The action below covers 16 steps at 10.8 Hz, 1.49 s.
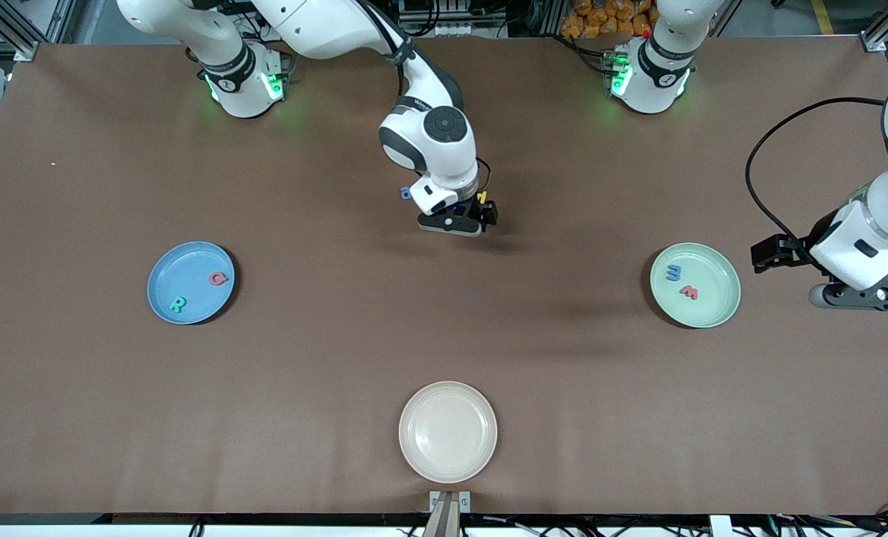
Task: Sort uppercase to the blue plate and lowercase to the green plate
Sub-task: 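Lower the right gripper and grasp the blue Z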
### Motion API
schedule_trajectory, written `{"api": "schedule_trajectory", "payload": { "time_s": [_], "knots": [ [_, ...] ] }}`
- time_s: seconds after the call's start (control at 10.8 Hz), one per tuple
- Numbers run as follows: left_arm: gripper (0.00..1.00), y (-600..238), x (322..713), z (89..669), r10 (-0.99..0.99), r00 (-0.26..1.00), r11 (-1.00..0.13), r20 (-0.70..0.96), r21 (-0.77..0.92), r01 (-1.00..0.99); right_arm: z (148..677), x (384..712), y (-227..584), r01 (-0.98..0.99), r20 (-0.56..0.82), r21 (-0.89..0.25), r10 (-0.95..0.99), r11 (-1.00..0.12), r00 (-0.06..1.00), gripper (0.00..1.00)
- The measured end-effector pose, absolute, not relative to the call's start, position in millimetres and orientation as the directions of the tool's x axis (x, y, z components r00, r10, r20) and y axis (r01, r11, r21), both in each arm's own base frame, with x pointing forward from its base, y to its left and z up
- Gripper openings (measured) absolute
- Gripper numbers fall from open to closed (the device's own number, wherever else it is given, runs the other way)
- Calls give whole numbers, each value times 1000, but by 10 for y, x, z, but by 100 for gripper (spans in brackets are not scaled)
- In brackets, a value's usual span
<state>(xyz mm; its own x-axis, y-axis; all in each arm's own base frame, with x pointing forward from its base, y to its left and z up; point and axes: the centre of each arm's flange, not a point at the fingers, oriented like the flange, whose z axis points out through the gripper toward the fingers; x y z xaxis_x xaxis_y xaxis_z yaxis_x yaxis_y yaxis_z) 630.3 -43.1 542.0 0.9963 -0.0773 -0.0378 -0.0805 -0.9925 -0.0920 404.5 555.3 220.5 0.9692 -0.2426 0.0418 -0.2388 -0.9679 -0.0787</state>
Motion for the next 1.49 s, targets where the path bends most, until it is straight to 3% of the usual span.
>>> {"api": "schedule_trajectory", "payload": {
  "time_s": [0.56,0.93,1.49],
  "knots": [
    [100,-492,6289,5456,-87,996,-992,-32,-90,-90,1914,3888,5807,-272,25,-10,-272,-962,962,100],
    [100,-494,6287,5457,-88,996,-992,-33,-91,-90,1728,3909,5822,-281,29,-28,-282,-959,959,98],
    [100,-486,6283,5453,-86,996,-992,-37,-92,-89,1808,3983,5875,-296,37,-51,-298,-954,954,62]
  ]
}}
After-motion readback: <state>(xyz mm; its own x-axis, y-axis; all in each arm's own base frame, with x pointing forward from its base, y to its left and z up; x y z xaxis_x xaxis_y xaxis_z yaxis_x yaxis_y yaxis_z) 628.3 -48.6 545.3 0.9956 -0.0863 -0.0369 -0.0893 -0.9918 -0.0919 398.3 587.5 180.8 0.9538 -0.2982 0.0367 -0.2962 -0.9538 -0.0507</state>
